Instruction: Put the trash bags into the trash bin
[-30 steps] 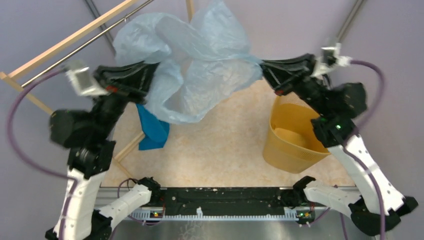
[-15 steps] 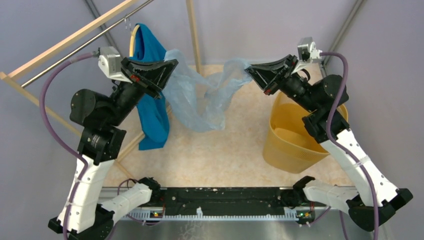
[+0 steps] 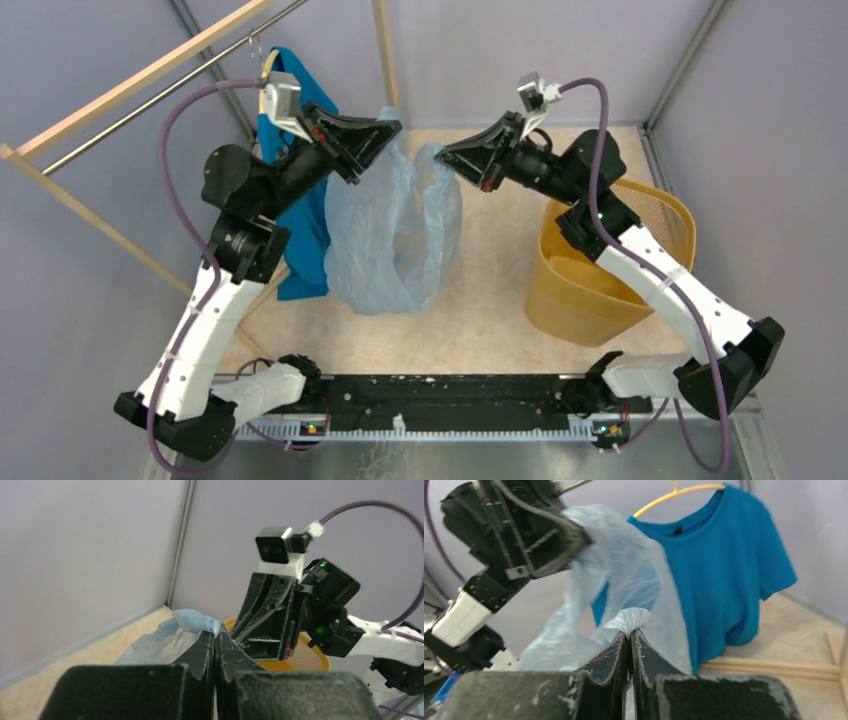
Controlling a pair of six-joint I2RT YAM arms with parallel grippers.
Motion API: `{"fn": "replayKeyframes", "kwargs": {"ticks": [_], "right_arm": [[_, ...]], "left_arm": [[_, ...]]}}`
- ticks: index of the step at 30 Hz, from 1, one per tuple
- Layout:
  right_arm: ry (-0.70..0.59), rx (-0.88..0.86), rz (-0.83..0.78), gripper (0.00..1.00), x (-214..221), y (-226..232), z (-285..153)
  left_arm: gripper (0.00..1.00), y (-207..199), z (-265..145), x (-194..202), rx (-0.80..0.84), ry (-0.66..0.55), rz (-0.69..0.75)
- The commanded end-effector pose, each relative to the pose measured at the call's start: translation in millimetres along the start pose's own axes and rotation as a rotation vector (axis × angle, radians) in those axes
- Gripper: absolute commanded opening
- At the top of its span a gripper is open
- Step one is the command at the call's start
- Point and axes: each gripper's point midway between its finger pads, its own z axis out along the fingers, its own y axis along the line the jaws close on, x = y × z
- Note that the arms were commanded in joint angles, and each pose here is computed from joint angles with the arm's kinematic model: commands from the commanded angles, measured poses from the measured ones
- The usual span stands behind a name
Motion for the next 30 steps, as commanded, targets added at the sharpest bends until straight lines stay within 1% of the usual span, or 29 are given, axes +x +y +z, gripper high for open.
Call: {"fn": "replayKeyframes", "kwargs": {"ticks": [1, 7, 10, 12, 15, 19, 23, 25, 28, 30], "right_arm": [[-0.034, -0.079, -0.028, 0.07, -17, 32, 5], [0.004, -0.106, 0.013, 0.13, 0, 32, 11], [0.007, -0.086, 0.012, 0.21, 5, 27, 11], [0.011, -0.069, 0.012, 0.28, 8, 22, 12], [0.029, -0.065, 0.008, 0.36, 13, 18, 17], [0.036, -0.079, 0.031, 0.49, 18, 17, 23], [0.050, -0.066, 0.027, 0.66, 31, 17, 28], [0.064, -0.042, 0.004, 0.72, 37, 15, 31], [0.085, 0.016, -0.049, 0.73, 43, 15, 36], [0.089, 0.103, -0.103, 0.72, 47, 7, 38]], "left_arm": [[0.00, 7, 2, 11, -0.008, -0.003, -0.041], [0.00, 15, 3, 31, -0.019, 0.036, -0.085], [0.00, 16, 3, 35, -0.020, 0.052, -0.098], [0.00, 14, 2, 35, -0.016, 0.052, -0.107], [0.00, 15, 1, 38, -0.017, 0.045, -0.119], [0.00, 16, 5, 44, -0.008, 0.064, -0.139], [0.00, 18, 9, 47, -0.004, 0.072, -0.154], [0.00, 20, 9, 49, -0.009, 0.070, -0.157], [0.00, 23, 12, 52, -0.010, 0.074, -0.169], [0.00, 23, 13, 54, -0.004, 0.081, -0.175]]}}
